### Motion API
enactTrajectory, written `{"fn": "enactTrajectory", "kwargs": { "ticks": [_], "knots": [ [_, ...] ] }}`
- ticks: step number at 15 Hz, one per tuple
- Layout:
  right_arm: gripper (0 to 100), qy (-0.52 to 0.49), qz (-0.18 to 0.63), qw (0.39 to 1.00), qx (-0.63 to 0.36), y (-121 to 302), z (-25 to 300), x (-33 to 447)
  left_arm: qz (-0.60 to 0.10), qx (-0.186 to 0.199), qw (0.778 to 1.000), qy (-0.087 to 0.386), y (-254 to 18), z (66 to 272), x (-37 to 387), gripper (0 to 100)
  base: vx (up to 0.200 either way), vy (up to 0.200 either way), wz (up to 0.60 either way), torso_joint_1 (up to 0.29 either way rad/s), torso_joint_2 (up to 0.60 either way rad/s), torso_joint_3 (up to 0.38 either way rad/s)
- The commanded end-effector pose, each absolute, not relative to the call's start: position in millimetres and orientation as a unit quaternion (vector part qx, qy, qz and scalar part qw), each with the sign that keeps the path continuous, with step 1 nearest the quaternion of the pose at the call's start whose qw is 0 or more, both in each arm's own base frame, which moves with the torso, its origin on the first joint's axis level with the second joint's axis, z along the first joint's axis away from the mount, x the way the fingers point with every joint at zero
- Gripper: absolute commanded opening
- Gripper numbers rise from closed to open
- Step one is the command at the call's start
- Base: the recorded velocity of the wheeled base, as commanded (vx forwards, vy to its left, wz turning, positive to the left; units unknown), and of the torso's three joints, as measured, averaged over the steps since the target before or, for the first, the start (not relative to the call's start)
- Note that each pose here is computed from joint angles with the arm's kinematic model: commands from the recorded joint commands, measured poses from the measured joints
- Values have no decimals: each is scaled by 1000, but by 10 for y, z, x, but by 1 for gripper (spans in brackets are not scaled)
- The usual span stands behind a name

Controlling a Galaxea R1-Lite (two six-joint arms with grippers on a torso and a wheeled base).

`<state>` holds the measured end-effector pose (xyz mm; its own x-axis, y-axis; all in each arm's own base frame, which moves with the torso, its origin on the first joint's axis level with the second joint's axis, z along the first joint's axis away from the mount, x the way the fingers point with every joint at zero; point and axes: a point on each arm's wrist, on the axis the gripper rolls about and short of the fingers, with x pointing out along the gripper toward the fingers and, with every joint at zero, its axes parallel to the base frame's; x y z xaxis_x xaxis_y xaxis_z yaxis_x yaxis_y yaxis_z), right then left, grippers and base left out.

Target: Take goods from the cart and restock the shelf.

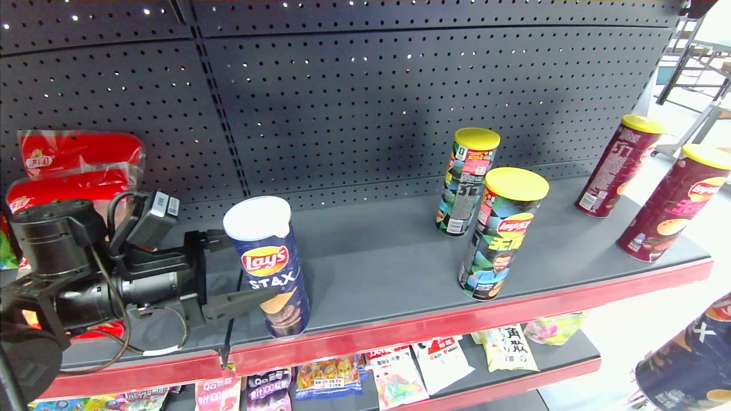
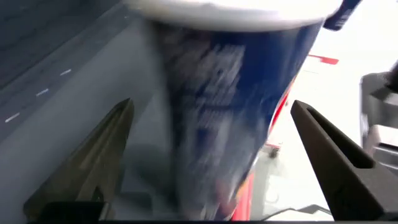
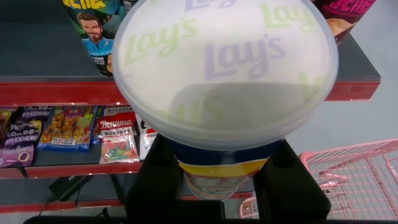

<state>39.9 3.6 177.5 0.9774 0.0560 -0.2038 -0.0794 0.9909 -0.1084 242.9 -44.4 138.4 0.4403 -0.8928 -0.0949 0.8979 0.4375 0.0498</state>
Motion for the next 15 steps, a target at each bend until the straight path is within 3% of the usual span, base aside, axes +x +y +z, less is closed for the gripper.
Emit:
{"fn": "enactTrajectory", "kwargs": {
  "ticks": [1,10,13,14,15],
  "knots": [
    [0,99,34,993,-58,34,1769,389,-511,48,858,20,-330,1444,2282,100,0,0,0,0,0,0],
    [0,101,37,992,-59,36,1756,389,-475,48,878,10,-159,1507,1835,100,0,0,0,0,0,0],
    [0,107,31,991,-67,30,1685,365,-356,52,933,-3,-37,1618,1662,100,0,0,0,0,0,0],
    [0,103,15,991,-89,21,1712,362,-245,64,967,-11,-3,1656,1577,100,0,0,0,0,0,0],
    [0,98,8,990,-102,17,1739,361,-194,70,978,-18,10,1673,1508,100,0,0,0,0,0,0]
  ]
}}
